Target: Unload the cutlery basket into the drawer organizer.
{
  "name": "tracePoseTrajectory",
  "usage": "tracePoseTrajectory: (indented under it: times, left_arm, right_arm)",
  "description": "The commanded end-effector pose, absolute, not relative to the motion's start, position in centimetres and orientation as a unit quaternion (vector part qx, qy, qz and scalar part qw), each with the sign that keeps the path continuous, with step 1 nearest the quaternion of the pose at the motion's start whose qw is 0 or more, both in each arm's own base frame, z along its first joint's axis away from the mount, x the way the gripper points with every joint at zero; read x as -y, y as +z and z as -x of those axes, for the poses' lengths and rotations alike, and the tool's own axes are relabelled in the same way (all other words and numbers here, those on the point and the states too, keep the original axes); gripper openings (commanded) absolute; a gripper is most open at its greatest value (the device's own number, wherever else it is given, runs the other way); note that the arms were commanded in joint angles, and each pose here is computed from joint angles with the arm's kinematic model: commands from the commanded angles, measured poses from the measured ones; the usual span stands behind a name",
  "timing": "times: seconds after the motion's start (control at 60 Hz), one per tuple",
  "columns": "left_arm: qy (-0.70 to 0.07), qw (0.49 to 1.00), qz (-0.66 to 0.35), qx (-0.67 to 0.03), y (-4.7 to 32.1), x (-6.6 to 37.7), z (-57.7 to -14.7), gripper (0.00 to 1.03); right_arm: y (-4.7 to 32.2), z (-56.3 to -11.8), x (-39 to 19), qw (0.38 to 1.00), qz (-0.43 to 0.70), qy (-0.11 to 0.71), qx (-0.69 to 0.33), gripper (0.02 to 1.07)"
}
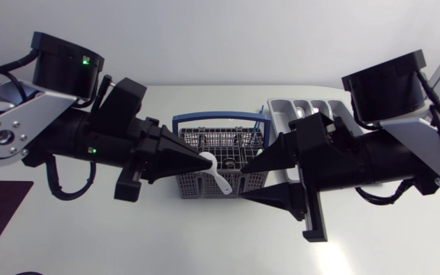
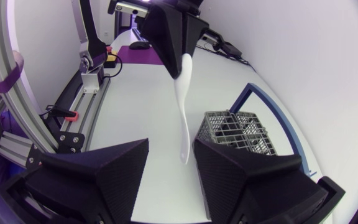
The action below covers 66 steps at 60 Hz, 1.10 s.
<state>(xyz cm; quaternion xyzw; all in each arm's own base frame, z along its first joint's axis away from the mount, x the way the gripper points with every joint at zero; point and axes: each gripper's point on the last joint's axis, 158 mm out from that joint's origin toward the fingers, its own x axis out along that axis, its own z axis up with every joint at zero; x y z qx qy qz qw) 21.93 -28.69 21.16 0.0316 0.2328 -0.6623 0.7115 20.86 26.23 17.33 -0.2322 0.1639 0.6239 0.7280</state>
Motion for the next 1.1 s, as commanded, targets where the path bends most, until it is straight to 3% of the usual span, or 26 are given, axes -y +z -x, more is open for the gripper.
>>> tracePoseTrajectory:
  times: [0.0, 0.217, 0.383, 0.5, 0.733, 1.083]
  left_arm:
    - [-0.683, 0.697, -0.039, -0.216, 22.5, 29.5, -22.3, 0.04]
    - [-0.71, 0.661, -0.013, -0.242, 23.4, 30.1, -21.6, 0.03]
    - [-0.716, 0.651, -0.015, -0.251, 23.0, 30.4, -21.3, 0.04]
    - [-0.716, 0.649, -0.014, -0.256, 23.0, 30.6, -21.4, 0.04]
    - [-0.718, 0.645, -0.014, -0.259, 22.8, 30.8, -21.4, 0.04]
    - [-0.719, 0.643, -0.012, -0.263, 22.8, 31.0, -21.4, 0.03]
  right_arm:
    - [17.6, -20.9, -26.9, 0.715, 0.238, 0.639, -0.152, 0.58]
    - [17.7, -21.0, -27.4, 0.708, 0.233, 0.652, -0.141, 0.57]
    - [18.0, -21.4, -27.7, 0.708, 0.236, 0.654, -0.124, 0.47]
    - [17.9, -21.4, -27.9, 0.706, 0.235, 0.657, -0.126, 0.46]
    - [17.3, -21.9, -28.0, 0.702, 0.234, 0.659, -0.133, 0.21]
    - [16.3, -21.9, -27.9, 0.697, 0.238, 0.662, -0.139, 0.08]
